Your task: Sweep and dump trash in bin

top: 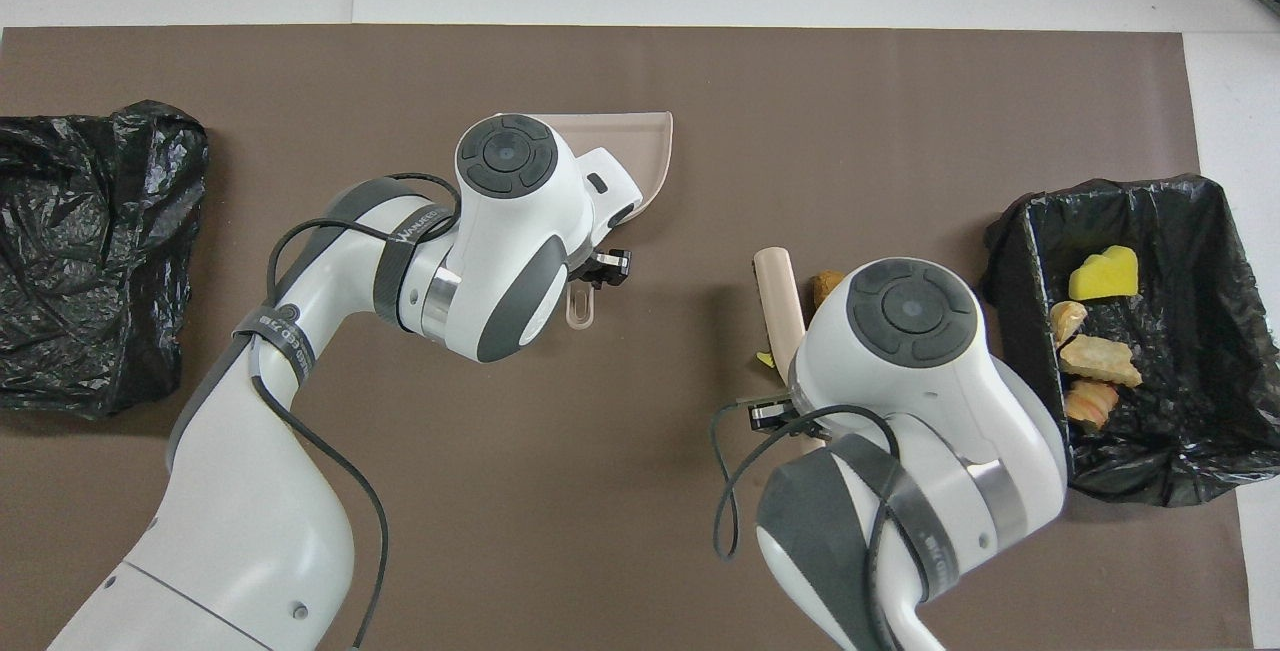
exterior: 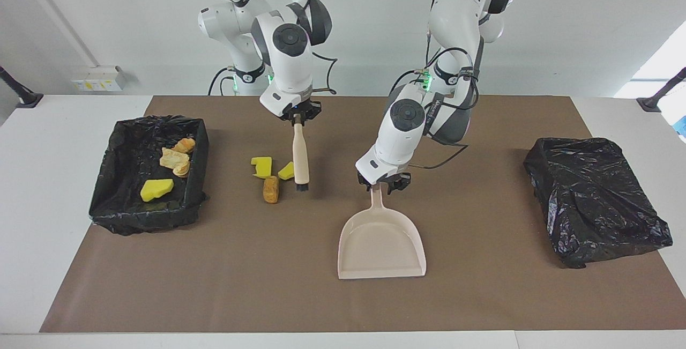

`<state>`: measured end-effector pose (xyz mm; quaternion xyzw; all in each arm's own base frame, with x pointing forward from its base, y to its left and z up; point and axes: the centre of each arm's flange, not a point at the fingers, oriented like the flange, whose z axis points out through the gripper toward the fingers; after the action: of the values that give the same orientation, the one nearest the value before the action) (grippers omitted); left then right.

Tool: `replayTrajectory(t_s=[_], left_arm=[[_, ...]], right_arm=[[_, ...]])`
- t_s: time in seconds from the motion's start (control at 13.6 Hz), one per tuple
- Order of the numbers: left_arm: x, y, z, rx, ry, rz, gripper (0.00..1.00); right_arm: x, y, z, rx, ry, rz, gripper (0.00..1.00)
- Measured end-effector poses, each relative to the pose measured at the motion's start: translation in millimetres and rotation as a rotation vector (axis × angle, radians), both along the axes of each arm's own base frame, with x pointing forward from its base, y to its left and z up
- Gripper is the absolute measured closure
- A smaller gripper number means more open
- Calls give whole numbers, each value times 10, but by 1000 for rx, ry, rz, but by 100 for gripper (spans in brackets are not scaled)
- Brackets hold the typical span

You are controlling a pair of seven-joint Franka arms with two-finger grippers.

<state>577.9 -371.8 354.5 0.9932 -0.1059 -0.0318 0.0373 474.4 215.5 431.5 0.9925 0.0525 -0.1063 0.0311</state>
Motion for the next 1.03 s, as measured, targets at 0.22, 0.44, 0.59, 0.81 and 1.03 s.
replayTrajectory(t_s=[0.22,0.44,0.59,0.81,1.03], left_arm=[[9,77,45,15,14,-10,68],[14,343,296,58,38,-126,68],[42,708,571,75,72,-248,68],[25,1251,895,57,121,-437,68],[-292,1618,911,40,204,-614,68]], right_arm=[[196,-576,-39,15,18,5,75],[284,-1218,-166,44,56,25,75],[236,-1559,-280,59,77,31,75],[-84,-1689,-512,55,31,32,75],[-562,-1711,-682,37,0,39,75]])
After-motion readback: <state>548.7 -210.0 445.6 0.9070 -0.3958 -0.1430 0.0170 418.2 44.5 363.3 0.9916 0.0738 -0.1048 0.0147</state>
